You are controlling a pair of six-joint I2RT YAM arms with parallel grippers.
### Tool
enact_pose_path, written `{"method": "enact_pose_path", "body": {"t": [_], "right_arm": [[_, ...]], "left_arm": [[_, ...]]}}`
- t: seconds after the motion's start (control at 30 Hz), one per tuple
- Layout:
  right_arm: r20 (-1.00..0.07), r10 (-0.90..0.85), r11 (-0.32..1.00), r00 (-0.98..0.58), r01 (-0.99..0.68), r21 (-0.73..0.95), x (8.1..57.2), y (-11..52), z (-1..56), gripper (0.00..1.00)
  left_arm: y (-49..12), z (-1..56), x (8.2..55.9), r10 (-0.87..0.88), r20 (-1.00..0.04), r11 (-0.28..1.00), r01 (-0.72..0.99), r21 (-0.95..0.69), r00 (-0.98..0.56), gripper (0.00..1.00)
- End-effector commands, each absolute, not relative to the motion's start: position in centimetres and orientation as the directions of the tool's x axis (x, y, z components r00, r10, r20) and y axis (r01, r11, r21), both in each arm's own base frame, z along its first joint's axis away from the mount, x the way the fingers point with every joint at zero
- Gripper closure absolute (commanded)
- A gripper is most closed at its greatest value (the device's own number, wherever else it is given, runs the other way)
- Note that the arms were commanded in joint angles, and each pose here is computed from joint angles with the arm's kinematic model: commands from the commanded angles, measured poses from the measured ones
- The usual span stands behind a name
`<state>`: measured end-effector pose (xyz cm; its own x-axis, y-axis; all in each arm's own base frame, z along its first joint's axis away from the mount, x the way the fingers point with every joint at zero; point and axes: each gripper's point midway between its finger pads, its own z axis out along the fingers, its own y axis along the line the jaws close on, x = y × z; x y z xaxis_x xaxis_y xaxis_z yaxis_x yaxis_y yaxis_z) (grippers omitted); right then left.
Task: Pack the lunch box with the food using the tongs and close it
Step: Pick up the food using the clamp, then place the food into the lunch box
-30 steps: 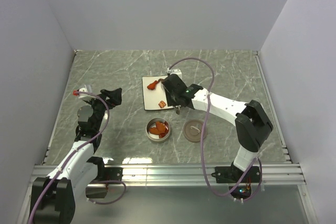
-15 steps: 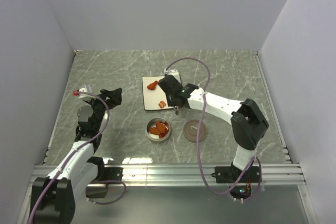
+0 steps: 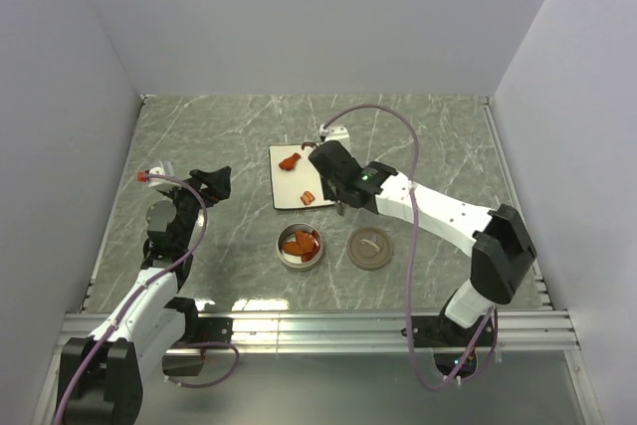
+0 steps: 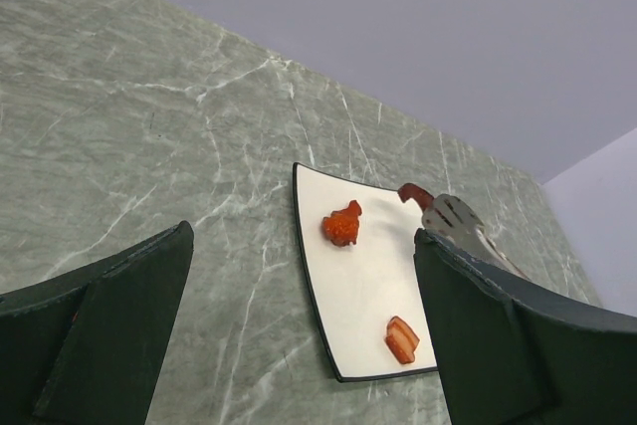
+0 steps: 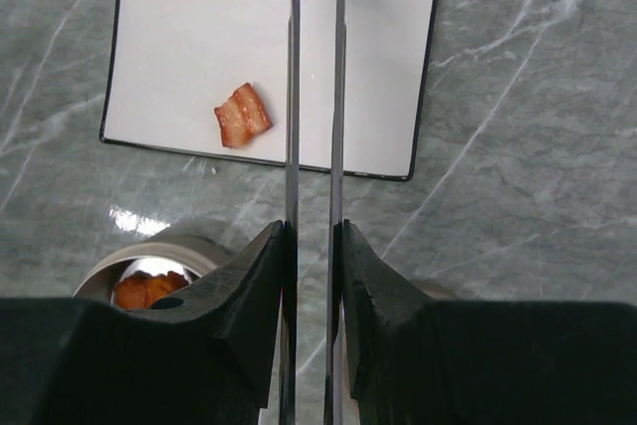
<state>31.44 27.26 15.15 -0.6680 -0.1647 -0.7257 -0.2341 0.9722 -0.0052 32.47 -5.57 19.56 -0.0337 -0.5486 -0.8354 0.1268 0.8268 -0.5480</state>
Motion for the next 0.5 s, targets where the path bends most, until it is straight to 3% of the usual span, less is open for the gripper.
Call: {"method": "enact_pose_path", "body": {"t": [0.0, 0.47], "right_arm": [[-0.768, -0.127, 0.971, -0.628, -0.235, 0.032, 30.7, 27.1, 17.5, 0.81], [-0.763, -0.188, 0.904, -0.618, -0.413, 0.112, 17.9, 25.4, 18.9, 0.81]], "left_arm": [[-5.6, 20.5, 32.4, -0.556, -0.831, 0.821, 0.154, -0.55, -0.004, 0.01], [-5.7, 20.5, 32.4, -0.556, -0.831, 0.82, 0.157, -0.551, -0.01, 0.01]]}}
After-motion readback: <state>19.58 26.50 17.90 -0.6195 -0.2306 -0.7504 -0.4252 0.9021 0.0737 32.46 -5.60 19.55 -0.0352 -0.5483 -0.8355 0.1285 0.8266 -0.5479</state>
